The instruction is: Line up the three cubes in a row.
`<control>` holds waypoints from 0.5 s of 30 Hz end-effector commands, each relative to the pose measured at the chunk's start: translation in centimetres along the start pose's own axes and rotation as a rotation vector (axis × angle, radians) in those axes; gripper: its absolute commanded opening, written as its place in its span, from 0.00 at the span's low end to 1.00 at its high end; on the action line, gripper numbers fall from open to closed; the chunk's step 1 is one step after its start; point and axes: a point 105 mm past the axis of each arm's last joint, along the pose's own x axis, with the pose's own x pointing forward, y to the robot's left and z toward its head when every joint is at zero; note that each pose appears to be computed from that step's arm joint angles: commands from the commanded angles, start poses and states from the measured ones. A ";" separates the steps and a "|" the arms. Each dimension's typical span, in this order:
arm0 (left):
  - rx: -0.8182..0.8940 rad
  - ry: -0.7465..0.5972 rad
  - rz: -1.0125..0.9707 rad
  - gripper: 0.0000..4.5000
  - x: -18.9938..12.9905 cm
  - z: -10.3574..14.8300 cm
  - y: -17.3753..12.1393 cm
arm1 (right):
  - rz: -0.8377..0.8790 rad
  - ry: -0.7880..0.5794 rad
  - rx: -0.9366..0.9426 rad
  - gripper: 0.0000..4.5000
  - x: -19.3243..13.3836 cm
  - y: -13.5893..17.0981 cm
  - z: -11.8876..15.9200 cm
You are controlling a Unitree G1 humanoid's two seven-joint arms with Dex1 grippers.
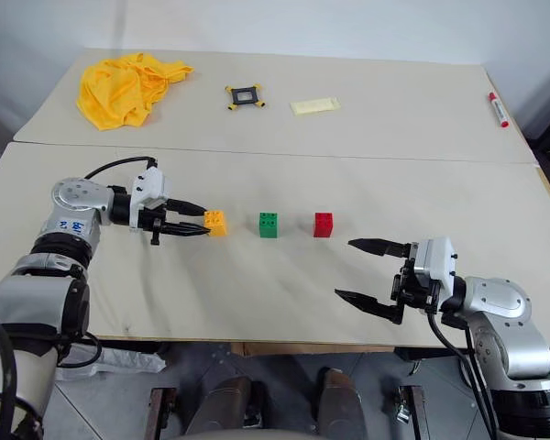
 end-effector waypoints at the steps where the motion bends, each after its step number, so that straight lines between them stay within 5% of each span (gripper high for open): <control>1: 0.020 -0.065 0.038 0.66 -0.6 0.9 0.4 | 0.001 -0.021 -0.032 1.00 0.1 -0.2 1.1; 3: 0.021 -0.119 0.048 0.80 -1.3 1.4 0.5 | 0.006 -0.026 -0.033 1.00 0.1 -0.3 1.2; 7: -0.024 -0.213 0.036 0.80 -4.0 1.6 -0.4 | 0.023 -0.044 -0.037 1.00 -0.2 -1.1 1.2; 11: -0.061 -0.230 0.138 0.98 -8.1 0.3 -2.1 | 0.029 -0.103 -0.021 1.00 -0.8 -3.0 2.0; 15: -0.060 -0.224 0.309 0.99 -11.3 -0.7 -4.2 | -0.002 -0.131 -0.043 1.00 -0.9 -5.1 2.7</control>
